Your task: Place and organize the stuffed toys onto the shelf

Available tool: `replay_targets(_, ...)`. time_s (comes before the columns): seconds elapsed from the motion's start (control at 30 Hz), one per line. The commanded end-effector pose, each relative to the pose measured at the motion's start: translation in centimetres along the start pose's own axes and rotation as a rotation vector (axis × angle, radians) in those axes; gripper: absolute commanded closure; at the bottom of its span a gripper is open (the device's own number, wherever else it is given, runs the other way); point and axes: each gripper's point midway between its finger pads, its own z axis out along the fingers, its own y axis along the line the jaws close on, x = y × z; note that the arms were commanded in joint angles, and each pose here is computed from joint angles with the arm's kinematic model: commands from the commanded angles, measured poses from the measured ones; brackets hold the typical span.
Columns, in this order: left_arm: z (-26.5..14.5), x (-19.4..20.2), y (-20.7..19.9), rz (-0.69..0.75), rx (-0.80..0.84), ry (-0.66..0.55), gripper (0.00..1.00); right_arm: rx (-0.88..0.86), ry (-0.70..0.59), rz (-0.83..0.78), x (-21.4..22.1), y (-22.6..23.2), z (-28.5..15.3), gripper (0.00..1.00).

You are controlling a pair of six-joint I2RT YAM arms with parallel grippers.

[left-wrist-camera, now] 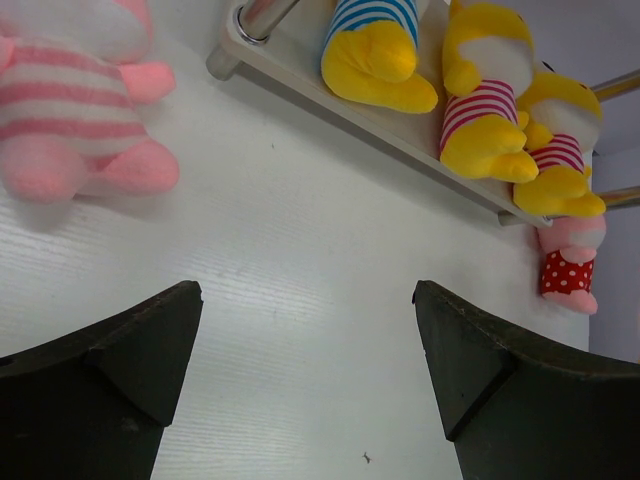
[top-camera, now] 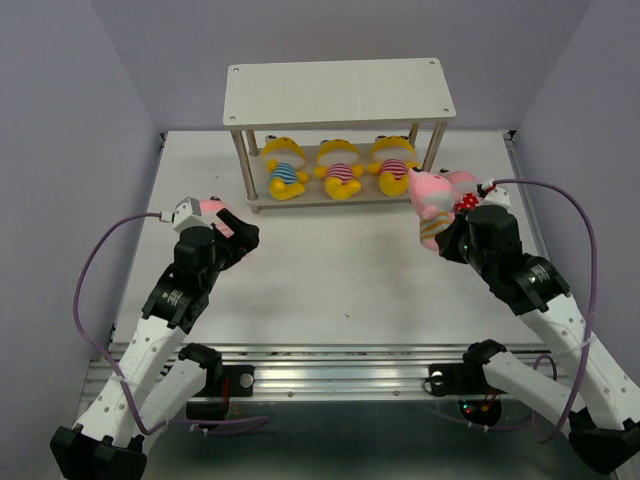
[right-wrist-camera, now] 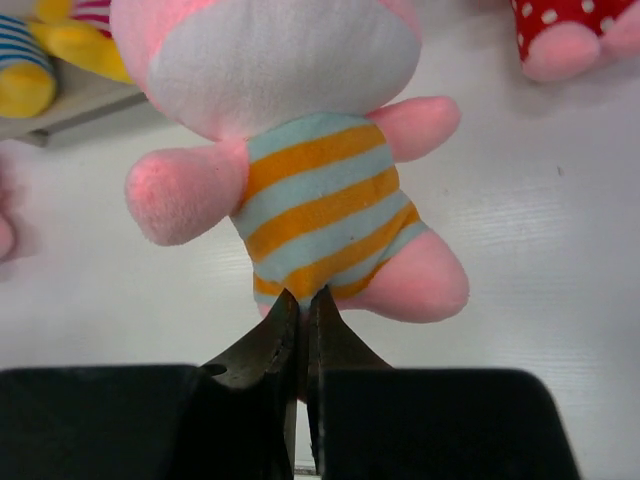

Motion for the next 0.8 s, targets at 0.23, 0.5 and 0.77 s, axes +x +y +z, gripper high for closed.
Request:
replay_targets(0.23,0.1,-0.7,-0.1,0.009,0.012,-0.039,0.01,-0.34,-0.346,-0.069,-14.5,8.8,-7.3,0.99)
replay_targets(0.5,0.1,-0.8,-0.2,0.012,0.012,-0.042,0.01,-0.218,-0.405,-0.055,-20.6,11.3,-3.8,0.99)
replay_targets(0.77,0.2,-0.7,-0.2,0.012,0.013,-0.039,0.01,-0.146,-0.441,-0.031,-24.3,13.5,-0.6,0.99)
